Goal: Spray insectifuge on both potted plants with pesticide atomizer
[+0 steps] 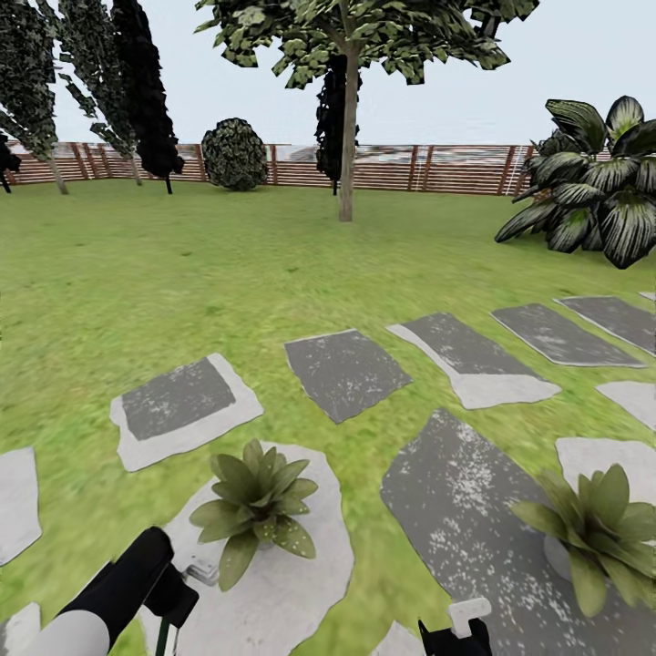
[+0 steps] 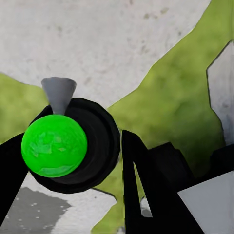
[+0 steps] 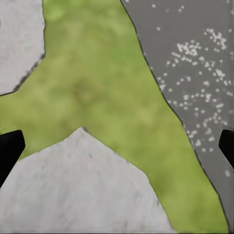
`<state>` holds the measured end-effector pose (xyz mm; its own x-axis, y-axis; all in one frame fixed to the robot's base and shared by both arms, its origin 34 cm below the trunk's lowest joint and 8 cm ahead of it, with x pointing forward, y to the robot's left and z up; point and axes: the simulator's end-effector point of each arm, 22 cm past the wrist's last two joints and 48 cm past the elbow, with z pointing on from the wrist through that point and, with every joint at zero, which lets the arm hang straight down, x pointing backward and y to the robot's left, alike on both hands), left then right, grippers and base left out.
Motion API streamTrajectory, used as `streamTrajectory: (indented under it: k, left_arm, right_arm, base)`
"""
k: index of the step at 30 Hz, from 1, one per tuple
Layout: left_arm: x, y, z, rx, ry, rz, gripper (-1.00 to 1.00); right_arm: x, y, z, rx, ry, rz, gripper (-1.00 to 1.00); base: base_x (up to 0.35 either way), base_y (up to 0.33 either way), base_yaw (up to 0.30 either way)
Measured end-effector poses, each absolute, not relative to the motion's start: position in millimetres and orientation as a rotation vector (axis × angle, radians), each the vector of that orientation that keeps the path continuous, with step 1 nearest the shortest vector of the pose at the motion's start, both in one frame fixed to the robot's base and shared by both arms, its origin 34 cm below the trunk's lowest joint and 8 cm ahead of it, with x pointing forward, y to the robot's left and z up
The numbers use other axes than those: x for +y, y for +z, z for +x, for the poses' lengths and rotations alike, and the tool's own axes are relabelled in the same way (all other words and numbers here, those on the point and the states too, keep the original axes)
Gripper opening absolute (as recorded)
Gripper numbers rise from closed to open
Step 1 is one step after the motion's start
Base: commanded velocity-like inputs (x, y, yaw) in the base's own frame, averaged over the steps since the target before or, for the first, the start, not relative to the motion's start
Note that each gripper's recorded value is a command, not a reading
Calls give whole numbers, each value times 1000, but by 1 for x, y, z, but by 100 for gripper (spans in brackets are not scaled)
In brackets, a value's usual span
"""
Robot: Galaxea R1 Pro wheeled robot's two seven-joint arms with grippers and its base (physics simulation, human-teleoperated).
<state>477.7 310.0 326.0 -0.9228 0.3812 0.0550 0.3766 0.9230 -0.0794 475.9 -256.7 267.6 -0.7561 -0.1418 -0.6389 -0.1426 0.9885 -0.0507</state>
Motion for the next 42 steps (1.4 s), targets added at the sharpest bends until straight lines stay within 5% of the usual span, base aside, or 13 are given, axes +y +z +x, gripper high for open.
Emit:
streamTrajectory:
  k: [16,28,42]
  left_arm:
    - [301,326,479,-3016,119,-599,-100]
    - [300,326,479,-3017,123,-598,-100]
    - [297,326,479,-3021,134,-592,-100]
  right_arm:
    - [-258,268,476,2438,0,-196,100]
    - [-258,268,476,2438,0,-196,100]
    - [-258,268,476,2438,0,-196,100]
  base:
    - [-106,97,-4]
    - [-83,2,-201]
    - [-47,248,-63]
